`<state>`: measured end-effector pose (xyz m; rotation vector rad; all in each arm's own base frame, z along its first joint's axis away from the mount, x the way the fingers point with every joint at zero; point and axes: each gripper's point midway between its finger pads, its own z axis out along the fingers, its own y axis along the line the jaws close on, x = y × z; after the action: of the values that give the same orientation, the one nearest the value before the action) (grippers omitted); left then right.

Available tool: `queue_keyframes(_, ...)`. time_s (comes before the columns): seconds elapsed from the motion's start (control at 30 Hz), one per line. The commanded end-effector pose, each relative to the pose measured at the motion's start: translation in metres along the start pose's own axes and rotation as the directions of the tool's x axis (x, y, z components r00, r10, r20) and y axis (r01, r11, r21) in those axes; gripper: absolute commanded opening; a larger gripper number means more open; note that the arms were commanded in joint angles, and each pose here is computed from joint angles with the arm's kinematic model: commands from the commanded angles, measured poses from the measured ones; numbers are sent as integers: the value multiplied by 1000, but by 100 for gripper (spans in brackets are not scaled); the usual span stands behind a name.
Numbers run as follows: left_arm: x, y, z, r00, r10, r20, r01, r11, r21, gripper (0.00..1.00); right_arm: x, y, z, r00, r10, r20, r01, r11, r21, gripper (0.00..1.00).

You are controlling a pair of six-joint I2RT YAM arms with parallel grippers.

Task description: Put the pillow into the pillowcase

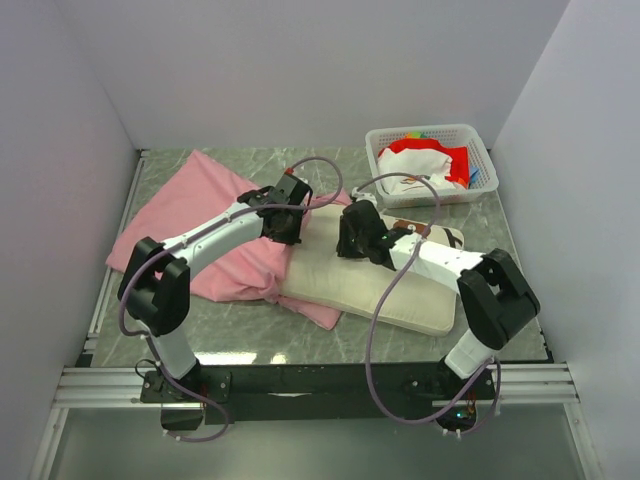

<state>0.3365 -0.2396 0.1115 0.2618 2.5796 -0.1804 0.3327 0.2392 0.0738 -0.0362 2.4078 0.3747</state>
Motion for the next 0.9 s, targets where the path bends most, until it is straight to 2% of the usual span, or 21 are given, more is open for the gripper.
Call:
queue_keyframes(0.0, -24, -36, -27, 997, -15, 79, 2, 987, 160, 1, 10, 17, 6, 999, 22, -36, -25, 997, -75, 8)
queue_keyframes(0.03, -22, -44, -30, 997, -13, 71, -1, 979, 202, 1, 8, 22, 2, 999, 22, -33, -25, 996, -88, 0)
queue_keyframes(0.13, -27, -60, -45, 995, -28, 96, 1, 962, 274, 1, -8, 50, -24, 1000, 21, 9, -20, 986, -164, 0)
queue_keyframes(0.17, -27, -66, -50, 995, -31, 96, 1, 953, 304, 1, -26, 64, -40, 998, 36, 51, -25, 980, -199, 0)
queue_keyframes(0.33, -43, -93, -84, 989, -65, 130, 4, 906, 424, 1, -53, 94, -78, 990, 47, 133, -15, 972, -234, 0)
queue_keyframes(0.47, -55, -100, -106, 983, -81, 166, -4, 888, 460, 2, -44, 78, -60, 992, 50, 114, -31, 986, -166, 0)
queue_keyframes(0.6, -51, -96, -94, 987, -71, 145, 2, 902, 432, 7, -29, 58, -36, 992, 81, 93, -67, 986, -153, 0)
queue_keyframes(0.8, -45, -82, -75, 989, -73, 125, 18, 918, 397, 22, -10, 46, -20, 996, 68, 55, -60, 989, -137, 0)
queue_keyframes(0.87, -47, -77, -79, 988, -71, 139, 14, 925, 379, 32, -10, 45, -18, 996, 68, 50, -61, 989, -136, 0)
